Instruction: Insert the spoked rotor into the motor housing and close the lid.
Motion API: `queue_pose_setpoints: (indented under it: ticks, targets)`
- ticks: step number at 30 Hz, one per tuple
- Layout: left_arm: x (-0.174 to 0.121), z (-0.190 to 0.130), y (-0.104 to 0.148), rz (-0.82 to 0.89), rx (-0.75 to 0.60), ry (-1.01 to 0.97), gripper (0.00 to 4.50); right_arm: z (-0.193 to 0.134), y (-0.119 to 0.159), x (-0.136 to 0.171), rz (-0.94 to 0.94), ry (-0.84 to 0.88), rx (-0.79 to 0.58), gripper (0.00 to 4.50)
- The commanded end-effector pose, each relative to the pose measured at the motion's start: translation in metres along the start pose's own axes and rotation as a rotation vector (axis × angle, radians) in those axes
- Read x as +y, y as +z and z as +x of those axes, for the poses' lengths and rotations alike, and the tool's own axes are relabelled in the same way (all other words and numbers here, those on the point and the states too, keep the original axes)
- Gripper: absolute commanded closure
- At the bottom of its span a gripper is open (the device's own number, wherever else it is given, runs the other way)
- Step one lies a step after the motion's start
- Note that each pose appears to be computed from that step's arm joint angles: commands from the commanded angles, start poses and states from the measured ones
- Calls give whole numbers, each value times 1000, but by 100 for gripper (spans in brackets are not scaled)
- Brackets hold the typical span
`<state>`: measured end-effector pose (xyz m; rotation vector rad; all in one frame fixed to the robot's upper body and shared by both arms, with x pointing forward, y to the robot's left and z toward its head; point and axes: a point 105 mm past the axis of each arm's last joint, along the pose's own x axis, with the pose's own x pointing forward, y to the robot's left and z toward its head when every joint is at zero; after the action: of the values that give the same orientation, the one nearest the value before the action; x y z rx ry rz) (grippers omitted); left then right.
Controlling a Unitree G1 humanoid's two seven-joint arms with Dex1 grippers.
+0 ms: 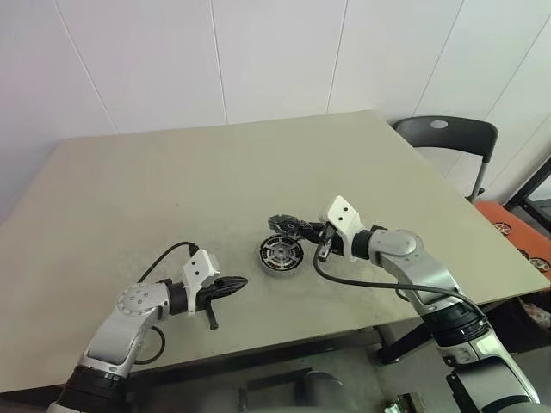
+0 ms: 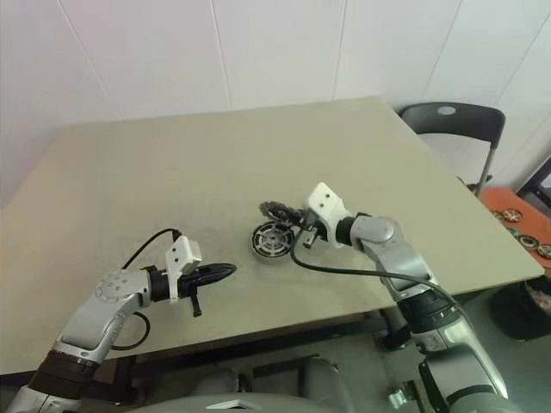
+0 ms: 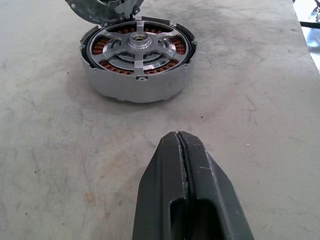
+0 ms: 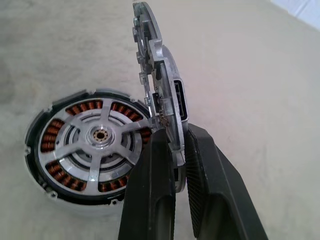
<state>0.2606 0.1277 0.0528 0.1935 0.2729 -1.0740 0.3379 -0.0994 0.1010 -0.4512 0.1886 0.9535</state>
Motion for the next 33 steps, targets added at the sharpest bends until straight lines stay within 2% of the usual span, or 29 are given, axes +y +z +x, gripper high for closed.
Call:
queue_pose_setpoints:
  ticks: [1, 6, 8, 11, 15, 19, 23, 26, 33]
  targets:
    - [6, -3, 12, 48, -24, 18, 450, -1, 0, 7, 8, 60, -11, 347]
    - [9, -2, 10, 52, -9, 21, 450, -4, -5, 17, 32, 150, -4, 185]
    - [9, -1, 11, 52, -9, 21, 450, -7, -4, 20, 94, 196, -12, 185]
    - [10, 0, 11, 54, -9, 21, 450, -20, -7, 33, 234, 361, -9, 185]
    - [10, -1, 11, 56, -6, 21, 450, -33, 15, 33, 410, 483, -114, 185]
    - [10, -1, 16, 63, -25, 22, 450, -12, 20, 10, 377, 284, -132, 185]
    - [11, -4, 28, 52, -85, 24, 450, 4, 5, 20, 230, 235, -36, 106]
    - [11, -8, 31, 47, -95, 23, 450, 12, -4, 23, 163, 217, 14, 3]
    - [13, -12, 28, 50, -79, 38, 450, 31, -6, 29, 162, 214, 31, 3]
